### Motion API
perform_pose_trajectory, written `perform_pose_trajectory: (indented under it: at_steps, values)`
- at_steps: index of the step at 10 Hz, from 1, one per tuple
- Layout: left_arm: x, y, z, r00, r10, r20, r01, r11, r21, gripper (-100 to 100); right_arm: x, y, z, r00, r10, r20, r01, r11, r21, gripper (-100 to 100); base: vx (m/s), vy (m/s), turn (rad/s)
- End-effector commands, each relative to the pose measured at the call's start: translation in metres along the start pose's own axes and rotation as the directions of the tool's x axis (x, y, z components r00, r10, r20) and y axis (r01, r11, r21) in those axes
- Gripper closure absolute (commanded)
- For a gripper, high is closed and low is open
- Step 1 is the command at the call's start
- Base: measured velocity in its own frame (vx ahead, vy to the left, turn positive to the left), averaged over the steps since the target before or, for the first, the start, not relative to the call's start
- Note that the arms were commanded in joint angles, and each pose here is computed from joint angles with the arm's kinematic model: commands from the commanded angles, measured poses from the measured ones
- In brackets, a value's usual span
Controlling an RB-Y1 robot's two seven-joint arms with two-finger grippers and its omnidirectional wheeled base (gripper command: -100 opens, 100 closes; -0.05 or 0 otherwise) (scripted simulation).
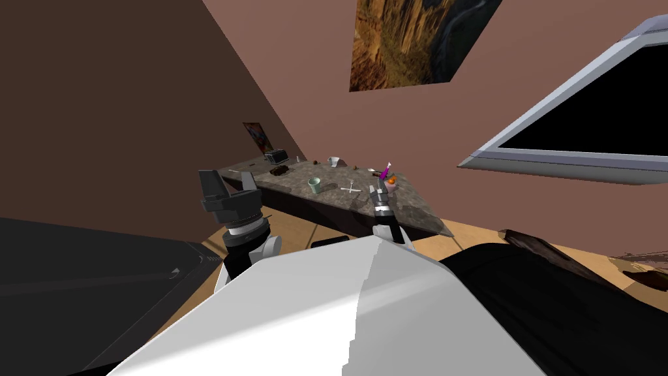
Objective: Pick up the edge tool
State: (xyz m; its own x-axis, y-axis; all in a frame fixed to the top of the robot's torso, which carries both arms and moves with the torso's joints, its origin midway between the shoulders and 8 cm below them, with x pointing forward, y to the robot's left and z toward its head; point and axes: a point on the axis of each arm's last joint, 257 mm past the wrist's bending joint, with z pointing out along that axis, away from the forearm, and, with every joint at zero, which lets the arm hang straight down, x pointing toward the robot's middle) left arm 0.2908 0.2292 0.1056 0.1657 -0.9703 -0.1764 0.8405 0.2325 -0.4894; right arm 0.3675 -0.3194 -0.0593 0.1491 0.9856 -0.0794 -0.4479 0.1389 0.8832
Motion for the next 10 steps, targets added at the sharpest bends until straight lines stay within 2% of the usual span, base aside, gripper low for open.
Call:
perform_pose_trajectory:
  at_steps: [1,6,9,10]
  values:
    - [0.0,0.0,0.0,1.0,0.0,0.0,0.0,1.0,0.0,0,-0.005,-0.01,-0.002,0.999,-0.027,-0.03,0.027,0.999,0.018,-100,-0.039,0.049,-0.098]
    - [0.0,0.0,0.0,1.0,0.0,0.0,0.0,1.0,0.0,0,-0.012,-0.026,-0.003,0.989,-0.095,-0.112,0.101,0.994,0.046,-100,-0.013,0.034,-0.031]
    - [0.0,0.0,0.0,1.0,0.0,0.0,0.0,1.0,0.0,0,-0.024,-0.045,-0.005,0.974,-0.152,-0.168,0.167,0.983,0.078,-100,-0.003,0.032,-0.022]
    - [0.0,0.0,0.0,1.0,0.0,0.0,0.0,1.0,0.0,0,-0.023,-0.045,-0.005,0.971,-0.159,-0.178,0.175,0.982,0.076,-100,0.0,0.032,-0.015]
